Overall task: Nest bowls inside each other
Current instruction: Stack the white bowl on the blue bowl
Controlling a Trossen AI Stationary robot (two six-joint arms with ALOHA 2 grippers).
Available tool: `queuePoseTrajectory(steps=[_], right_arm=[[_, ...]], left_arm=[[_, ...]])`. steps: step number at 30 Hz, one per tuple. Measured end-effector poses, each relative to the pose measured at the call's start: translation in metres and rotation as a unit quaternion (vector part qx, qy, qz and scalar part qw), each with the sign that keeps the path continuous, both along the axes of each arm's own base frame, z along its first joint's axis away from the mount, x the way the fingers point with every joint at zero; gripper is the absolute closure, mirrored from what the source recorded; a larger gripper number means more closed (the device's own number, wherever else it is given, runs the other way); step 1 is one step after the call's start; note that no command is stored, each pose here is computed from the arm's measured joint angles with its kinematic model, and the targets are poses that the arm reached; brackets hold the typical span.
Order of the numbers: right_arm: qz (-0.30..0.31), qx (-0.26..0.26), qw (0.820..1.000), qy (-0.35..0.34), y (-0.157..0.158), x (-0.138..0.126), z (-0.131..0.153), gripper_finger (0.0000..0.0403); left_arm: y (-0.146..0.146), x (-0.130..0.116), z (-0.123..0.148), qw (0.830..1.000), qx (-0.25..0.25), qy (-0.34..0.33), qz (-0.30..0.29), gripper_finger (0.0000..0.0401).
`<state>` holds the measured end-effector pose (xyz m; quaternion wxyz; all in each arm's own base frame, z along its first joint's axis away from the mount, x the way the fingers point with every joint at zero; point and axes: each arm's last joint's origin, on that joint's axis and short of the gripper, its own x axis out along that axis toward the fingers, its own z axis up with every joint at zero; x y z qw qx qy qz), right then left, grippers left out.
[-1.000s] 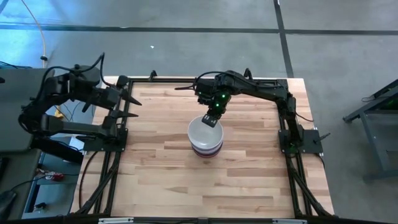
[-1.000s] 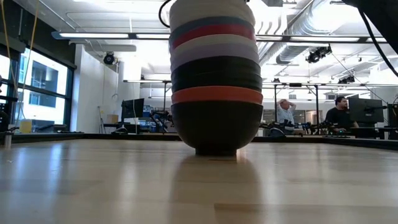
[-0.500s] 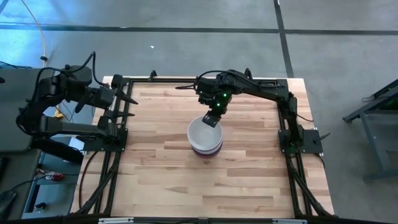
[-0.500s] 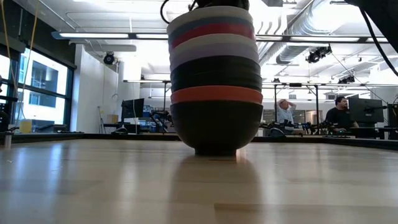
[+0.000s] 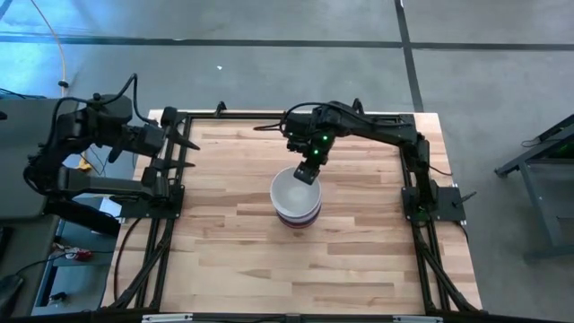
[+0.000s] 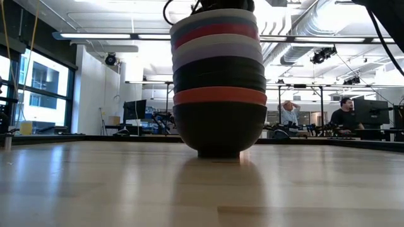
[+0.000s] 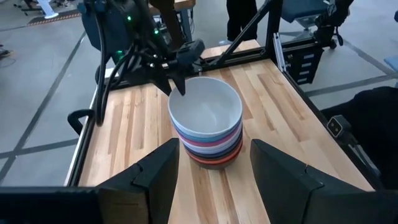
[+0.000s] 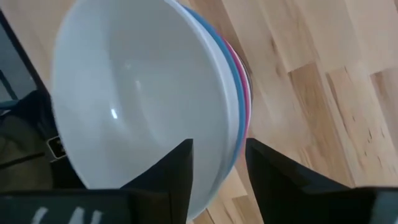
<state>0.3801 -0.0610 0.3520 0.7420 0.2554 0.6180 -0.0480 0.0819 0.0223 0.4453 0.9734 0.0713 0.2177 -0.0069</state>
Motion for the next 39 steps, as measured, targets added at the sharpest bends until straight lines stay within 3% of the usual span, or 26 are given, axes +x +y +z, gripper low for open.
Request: queuePoseTrajectory(steps=[5,14,18,26,39], right_arm=[[-0.001,-0.002,1.000,0.005,0.000,0.000,-0.002,0.0263],[0.004,-0.033,0.998,-0.046,-0.003,-0.003,0.024,0.0264],[0.019,-0.044,0.998,-0.048,0.001,-0.002,0.023,0.0291],[0.036,-0.054,0.997,-0.049,0.005,-0.001,0.023,0.0395],[0.039,-0.046,0.998,-0.020,0.005,0.001,0.008,0.0400]], left_arm=[[0.001,0.003,-0.005,1.000,-0.001,0.010,-0.001,0.0213],[0.001,0.004,-0.006,1.000,0.004,0.011,-0.004,0.0213],[0.001,0.004,-0.006,1.000,0.004,0.011,-0.004,0.0213],[0.001,0.004,-0.006,1.000,0.002,0.010,-0.002,0.0213],[0.001,0.004,-0.006,1.000,0.001,0.010,-0.002,0.0213]])
